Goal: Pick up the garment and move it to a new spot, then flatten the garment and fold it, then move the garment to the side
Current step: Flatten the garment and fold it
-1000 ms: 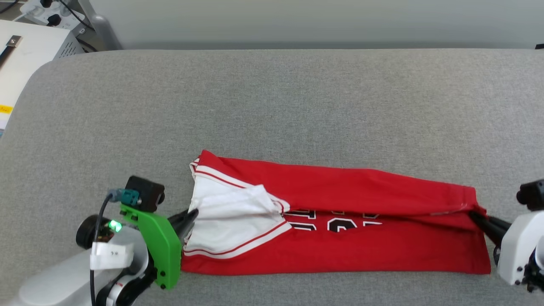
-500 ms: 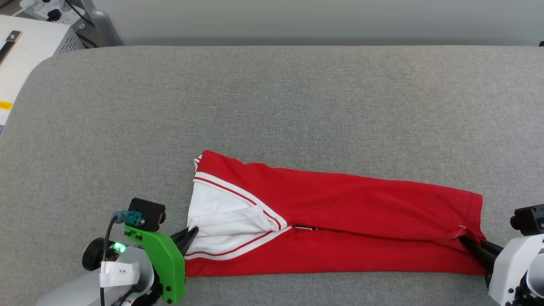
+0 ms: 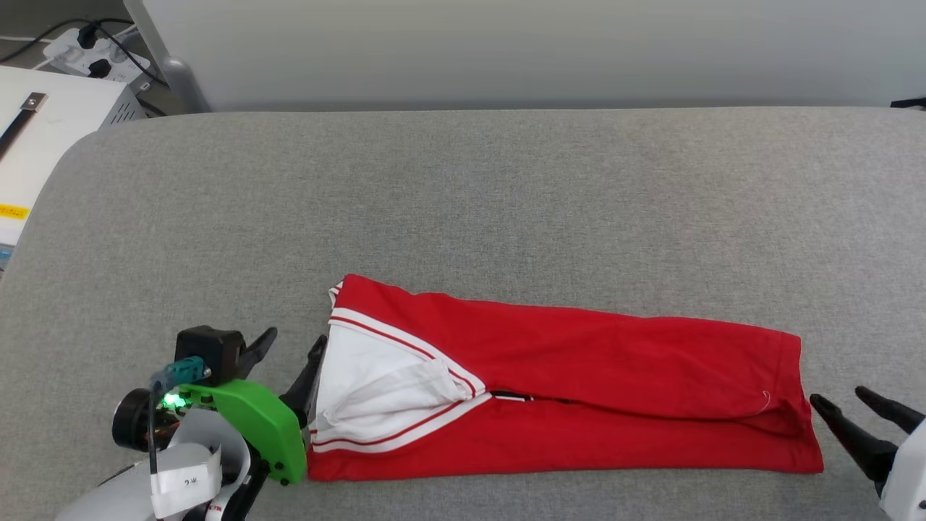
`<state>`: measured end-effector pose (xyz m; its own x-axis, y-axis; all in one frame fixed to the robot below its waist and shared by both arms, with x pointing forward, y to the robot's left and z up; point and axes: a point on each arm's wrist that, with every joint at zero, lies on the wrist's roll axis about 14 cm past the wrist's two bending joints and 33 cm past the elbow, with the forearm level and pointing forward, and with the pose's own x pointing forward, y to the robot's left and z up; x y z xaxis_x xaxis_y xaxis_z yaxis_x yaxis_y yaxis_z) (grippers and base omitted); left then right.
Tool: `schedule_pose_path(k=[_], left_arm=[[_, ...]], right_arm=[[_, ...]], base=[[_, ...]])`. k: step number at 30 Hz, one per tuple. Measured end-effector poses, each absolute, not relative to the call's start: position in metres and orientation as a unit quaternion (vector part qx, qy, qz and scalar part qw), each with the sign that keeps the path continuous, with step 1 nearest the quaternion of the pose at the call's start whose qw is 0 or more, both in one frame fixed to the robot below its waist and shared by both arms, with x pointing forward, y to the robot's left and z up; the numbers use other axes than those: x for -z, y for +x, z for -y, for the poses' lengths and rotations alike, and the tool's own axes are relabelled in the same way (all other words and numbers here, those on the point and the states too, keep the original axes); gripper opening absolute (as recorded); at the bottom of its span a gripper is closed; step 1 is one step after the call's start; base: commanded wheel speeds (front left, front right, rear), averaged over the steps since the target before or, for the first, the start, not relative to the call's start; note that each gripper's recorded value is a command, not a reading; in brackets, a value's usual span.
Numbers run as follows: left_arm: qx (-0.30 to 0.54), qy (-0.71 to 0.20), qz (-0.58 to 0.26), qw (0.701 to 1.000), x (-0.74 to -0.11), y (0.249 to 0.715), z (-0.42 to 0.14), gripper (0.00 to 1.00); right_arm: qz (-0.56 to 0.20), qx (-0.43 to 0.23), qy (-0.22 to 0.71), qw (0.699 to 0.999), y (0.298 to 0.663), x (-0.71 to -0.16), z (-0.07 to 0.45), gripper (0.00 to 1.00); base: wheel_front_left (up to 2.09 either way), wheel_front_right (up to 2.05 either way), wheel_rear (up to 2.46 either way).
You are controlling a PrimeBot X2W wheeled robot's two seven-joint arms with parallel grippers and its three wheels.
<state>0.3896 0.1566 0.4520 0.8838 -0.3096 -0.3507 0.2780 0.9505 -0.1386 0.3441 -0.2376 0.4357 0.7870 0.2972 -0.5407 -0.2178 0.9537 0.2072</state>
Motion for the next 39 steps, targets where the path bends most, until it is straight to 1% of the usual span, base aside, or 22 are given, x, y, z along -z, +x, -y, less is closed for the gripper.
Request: schedule_pose_path(k=[4, 9, 17, 23, 24, 26, 32, 39], left_arm=[[0.124, -0.041, -0.127, 0.983, -0.480, 0.404, -0.161, 1.00], [0.089, -0.023, -0.063, 0.994, -0.501, 0.412, -0.170, 1.00], [0.040, -0.016, -0.008, 0.999, -0.511, 0.409, -0.181, 1.00], [0.003, -0.018, 0.008, 1.000, -0.508, 0.405, -0.192, 1.00], [-0.012, -0.020, 0.005, 1.000, -0.501, 0.401, -0.198, 1.00], [-0.024, -0.019, 0.002, 1.000, -0.496, 0.398, -0.204, 1.00], [-0.044, -0.021, -0.001, 0.999, -0.487, 0.392, -0.212, 1.00], [-0.056, -0.021, 0.004, 0.998, -0.486, 0.386, -0.214, 1.00]], right_arm=[[-0.256, -0.124, 0.063, 0.957, 0.355, -0.464, 0.248, 1.00], [-0.255, -0.110, 0.066, 0.958, 0.363, -0.475, 0.258, 1.00], [-0.337, -0.106, 0.104, 0.930, 0.373, -0.451, 0.257, 1.00], [-0.414, -0.113, 0.118, 0.896, 0.374, -0.417, 0.245, 1.00], [-0.439, -0.118, 0.124, 0.882, 0.375, -0.402, 0.236, 1.00], [-0.457, -0.121, 0.128, 0.872, 0.375, -0.391, 0.229, 1.00], [-0.479, -0.140, 0.137, 0.856, 0.381, -0.374, 0.208, 1.00], [-0.479, -0.156, 0.137, 0.853, 0.382, -0.368, 0.192, 1.00]], base=[[0.00, 0.00, 0.00], [0.00, 0.00, 0.00], [0.00, 0.00, 0.00], [0.00, 0.00, 0.00], [0.00, 0.00, 0.00], [0.00, 0.00, 0.00], [0.00, 0.00, 0.00], [0.00, 0.00, 0.00]])
